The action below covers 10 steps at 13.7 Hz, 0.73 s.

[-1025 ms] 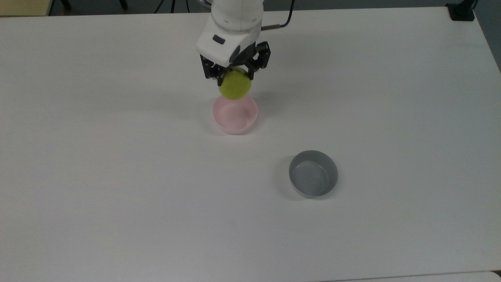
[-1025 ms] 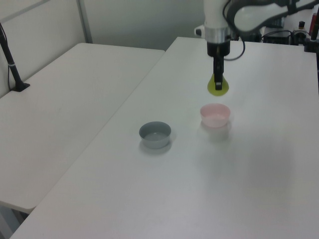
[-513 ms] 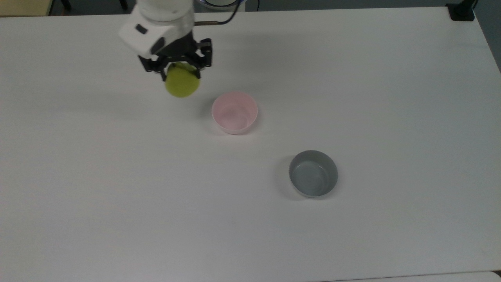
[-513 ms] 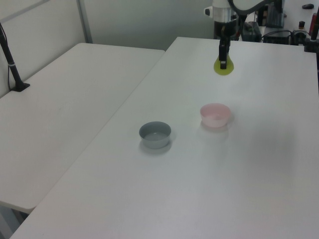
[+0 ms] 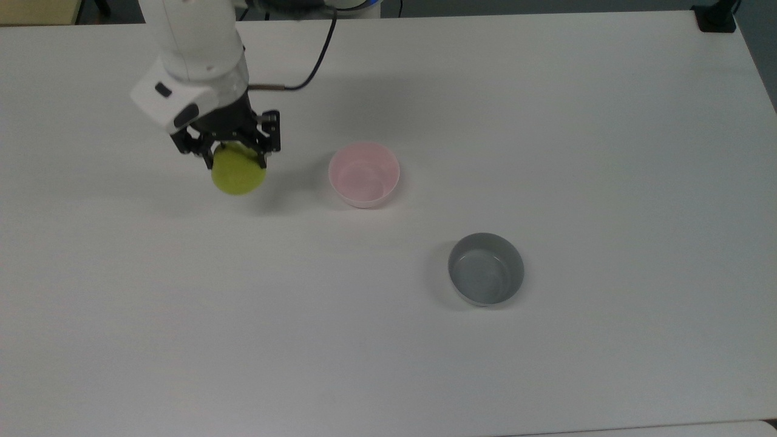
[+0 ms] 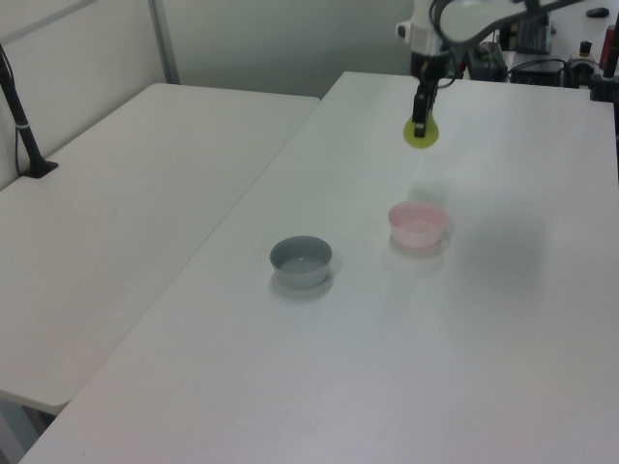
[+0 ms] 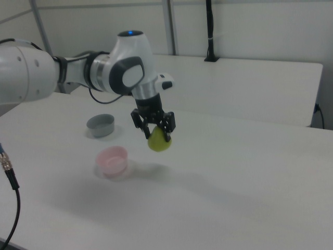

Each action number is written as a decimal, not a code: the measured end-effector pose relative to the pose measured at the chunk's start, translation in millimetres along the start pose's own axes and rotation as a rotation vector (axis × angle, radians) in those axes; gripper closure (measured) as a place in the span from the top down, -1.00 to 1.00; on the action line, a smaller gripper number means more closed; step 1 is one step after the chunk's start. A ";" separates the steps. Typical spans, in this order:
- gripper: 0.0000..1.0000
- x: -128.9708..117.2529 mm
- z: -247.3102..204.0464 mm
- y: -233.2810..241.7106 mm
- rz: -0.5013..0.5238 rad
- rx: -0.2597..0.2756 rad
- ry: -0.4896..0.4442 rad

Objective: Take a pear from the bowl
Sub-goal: 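Carry the held pear away from the pink bowl across the table, then lower the pear onto the table and open the gripper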

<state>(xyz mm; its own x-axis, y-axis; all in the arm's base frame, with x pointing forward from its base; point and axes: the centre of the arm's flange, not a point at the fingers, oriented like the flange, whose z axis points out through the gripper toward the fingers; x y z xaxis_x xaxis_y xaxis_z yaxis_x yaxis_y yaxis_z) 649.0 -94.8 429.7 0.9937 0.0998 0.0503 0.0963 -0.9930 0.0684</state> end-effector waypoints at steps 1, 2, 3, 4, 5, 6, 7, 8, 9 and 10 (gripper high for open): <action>0.50 4.8 23.5 0.7 -0.001 0.000 -0.011; 0.50 8.5 44.6 0.6 -0.003 0.001 -0.019; 0.50 11.5 62.7 1.6 -0.002 0.000 -0.021; 0.50 13.1 72.6 2.7 -0.001 -0.001 -0.020; 0.50 14.4 80.8 3.9 0.000 -0.002 -0.018; 0.50 15.6 88.8 4.4 0.000 -0.003 -0.016; 0.50 15.9 91.5 4.3 0.000 -0.003 -0.017; 0.50 16.2 91.0 4.4 0.000 -0.003 -0.016; 0.50 16.3 91.1 4.4 0.000 -0.003 -0.016; 0.50 16.3 91.1 4.4 0.000 -0.003 -0.016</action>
<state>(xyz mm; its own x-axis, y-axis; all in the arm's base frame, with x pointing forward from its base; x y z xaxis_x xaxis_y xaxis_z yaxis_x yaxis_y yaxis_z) 670.8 -103.3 340.0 0.9945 0.0989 0.0345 0.0963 -0.9928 0.0715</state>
